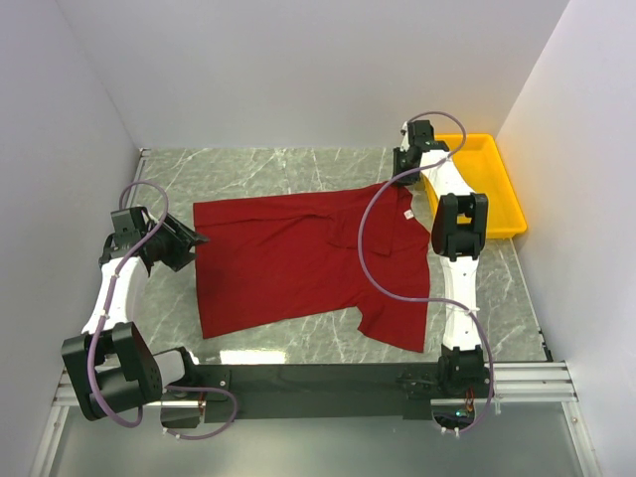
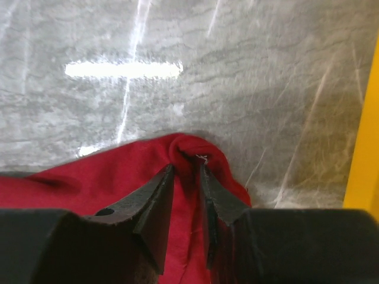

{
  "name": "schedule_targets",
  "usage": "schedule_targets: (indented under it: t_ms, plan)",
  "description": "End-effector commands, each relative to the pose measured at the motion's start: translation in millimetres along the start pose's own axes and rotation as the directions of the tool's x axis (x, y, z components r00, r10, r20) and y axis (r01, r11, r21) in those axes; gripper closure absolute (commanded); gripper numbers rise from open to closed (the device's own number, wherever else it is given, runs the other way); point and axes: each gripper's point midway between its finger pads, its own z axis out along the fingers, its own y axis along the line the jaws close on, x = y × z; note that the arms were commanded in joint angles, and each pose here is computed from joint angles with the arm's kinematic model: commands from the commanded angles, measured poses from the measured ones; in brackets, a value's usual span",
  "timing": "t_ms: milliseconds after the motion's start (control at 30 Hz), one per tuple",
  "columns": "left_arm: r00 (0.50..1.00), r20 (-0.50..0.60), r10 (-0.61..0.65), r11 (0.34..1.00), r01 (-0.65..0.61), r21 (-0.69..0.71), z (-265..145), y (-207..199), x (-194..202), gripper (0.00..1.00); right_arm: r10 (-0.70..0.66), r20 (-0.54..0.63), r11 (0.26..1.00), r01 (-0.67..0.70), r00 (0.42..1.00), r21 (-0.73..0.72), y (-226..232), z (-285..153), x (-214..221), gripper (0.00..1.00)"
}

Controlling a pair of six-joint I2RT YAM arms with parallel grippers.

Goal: Fold and stack the t-shirts

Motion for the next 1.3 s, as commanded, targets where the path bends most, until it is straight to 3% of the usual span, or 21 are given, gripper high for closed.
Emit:
schedule_targets:
  t_ms: [0, 100, 200, 233, 600, 700, 800, 1067, 1133, 1233, 1267]
  plan:
    - [0.999, 0.028, 0.021, 1.000, -0.022, 0.016, -4, -7, -8, 0.39, -0.009, 0.047, 1.000, 0.009, 0.999, -0.001, 0, -8, -19, 0.70]
    - [0.999, 0.026, 0.019, 1.000, -0.020, 0.013, -4, -5, -7, 0.39, -0.010, 0.049, 1.000, 0.010, 0.999, 0.007, -2, -7, -19, 0.76]
    - [0.999, 0.027, 0.019, 1.000, -0.020, 0.011, -4, -5, -6, 0.39, -0.010, 0.060, 1.000, 0.009, 0.998, 0.016, -3, -8, -22, 0.97]
    - [0.999, 0.027, 0.018, 1.000, -0.018, 0.011, -4, -4, -6, 0.39, -0.005, 0.076, 1.000, 0.004, 0.997, 0.015, -2, -12, -26, 1.00]
    - [0.999, 0.028, 0.017, 1.000, -0.017, 0.012, -4, -3, -5, 0.39, 0.023, 0.159, 0.993, -0.041, 0.987, 0.109, -16, -31, -42, 1.00]
    - [0.999, 0.029, 0.018, 1.000, -0.018, 0.013, -4, -4, -5, 0.39, 0.016, 0.150, 0.992, -0.034, 0.989, 0.119, -19, -30, -40, 0.93]
    - [0.999, 0.031, 0.021, 1.000, -0.022, 0.013, -4, -4, -6, 0.39, 0.004, 0.171, 0.993, -0.024, 0.985, 0.117, -17, -39, -46, 0.72]
    - [0.996, 0.065, 0.053, 0.999, -0.052, -0.009, -11, -7, -14, 0.39, -0.078, 0.255, 0.994, 0.055, 0.964, 0.096, -1, -88, -80, 0.56]
    - [0.996, 0.067, 0.057, 0.998, -0.056, -0.011, -16, -7, -13, 0.39, -0.116, 0.276, 0.992, 0.101, 0.954, 0.069, 10, -109, -87, 0.51]
    - [0.997, 0.057, 0.059, 0.998, -0.058, -0.023, -25, -5, -4, 0.39, -0.259, 0.281, 0.960, 0.278, 0.924, -0.026, 40, -144, -81, 0.45]
    - [0.996, 0.062, 0.063, 0.998, -0.062, -0.022, -30, -6, -2, 0.39, -0.293, 0.242, 0.945, 0.319, 0.925, -0.076, 47, -146, -63, 0.44]
